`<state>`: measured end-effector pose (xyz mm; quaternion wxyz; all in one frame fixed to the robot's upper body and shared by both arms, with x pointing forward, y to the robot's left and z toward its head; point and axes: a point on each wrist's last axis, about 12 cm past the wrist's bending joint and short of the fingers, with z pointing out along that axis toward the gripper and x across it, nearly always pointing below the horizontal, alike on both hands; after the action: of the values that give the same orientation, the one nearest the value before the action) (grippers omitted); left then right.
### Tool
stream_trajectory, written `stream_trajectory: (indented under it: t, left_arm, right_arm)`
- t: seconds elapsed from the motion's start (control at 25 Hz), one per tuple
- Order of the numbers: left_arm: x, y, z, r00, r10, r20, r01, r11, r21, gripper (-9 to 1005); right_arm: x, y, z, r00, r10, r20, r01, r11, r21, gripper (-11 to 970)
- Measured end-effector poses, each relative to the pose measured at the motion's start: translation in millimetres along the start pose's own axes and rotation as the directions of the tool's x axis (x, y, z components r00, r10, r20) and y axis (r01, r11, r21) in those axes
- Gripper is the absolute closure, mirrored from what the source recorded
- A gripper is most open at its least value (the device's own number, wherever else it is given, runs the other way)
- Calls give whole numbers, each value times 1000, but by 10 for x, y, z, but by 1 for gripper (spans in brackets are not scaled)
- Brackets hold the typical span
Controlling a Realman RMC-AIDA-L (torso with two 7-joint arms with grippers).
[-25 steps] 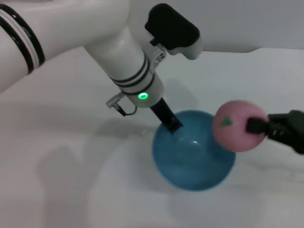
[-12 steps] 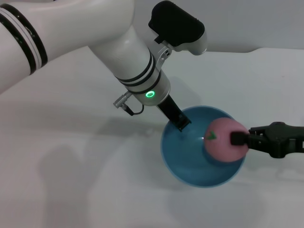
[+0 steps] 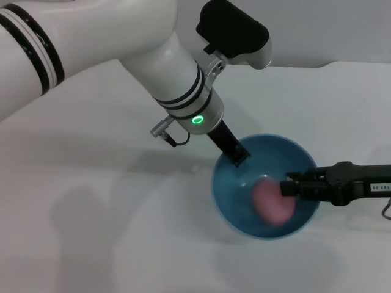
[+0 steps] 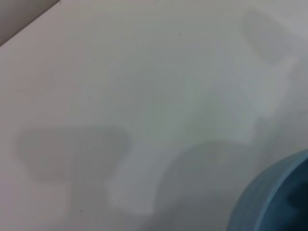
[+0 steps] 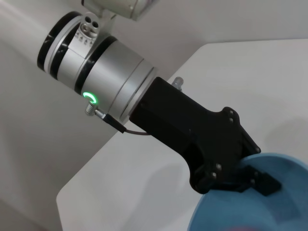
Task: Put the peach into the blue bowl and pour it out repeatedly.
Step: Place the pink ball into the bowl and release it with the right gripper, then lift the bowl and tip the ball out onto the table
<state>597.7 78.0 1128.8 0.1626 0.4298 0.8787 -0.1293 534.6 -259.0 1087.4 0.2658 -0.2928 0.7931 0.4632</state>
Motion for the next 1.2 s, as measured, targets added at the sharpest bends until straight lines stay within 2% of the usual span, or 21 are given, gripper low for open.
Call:
stream_trajectory:
  t: [0.24,0.36,0.52,0.68,0.8,0.96,1.08,1.2]
  left_arm:
    - [19,0,10,1000,-2,-4,2,1000,1,997]
    - [13,9,14,1000,-4,10,4,1000,-4,997]
    - [-28,67,38,994,-21,106,25,999,-34,998]
    - [-38,82,101,976,-42,215,53,997,-47,998]
    - [-28,124,135,946,-69,316,93,994,-64,997]
    - [-2,163,180,898,-52,436,112,987,-113,997]
    - [18,186,195,837,-23,547,134,977,-164,997]
    - [68,135,238,772,37,634,132,967,-216,997]
  right_arm:
    - [-32,-4,-25,1000,-2,16,2,1000,6,583]
    - [-58,-34,-116,997,32,73,-34,999,31,583]
    - [-21,-121,-435,953,130,273,-157,985,77,582]
    - [215,-164,-727,879,241,411,-304,948,94,581]
    - [432,-190,-896,829,321,459,-414,903,117,581]
    - [644,-211,-1047,797,364,482,-490,856,165,581]
    - [747,-223,-1104,790,388,474,-524,829,195,581]
    - [796,-222,-1151,779,398,485,-542,815,203,580]
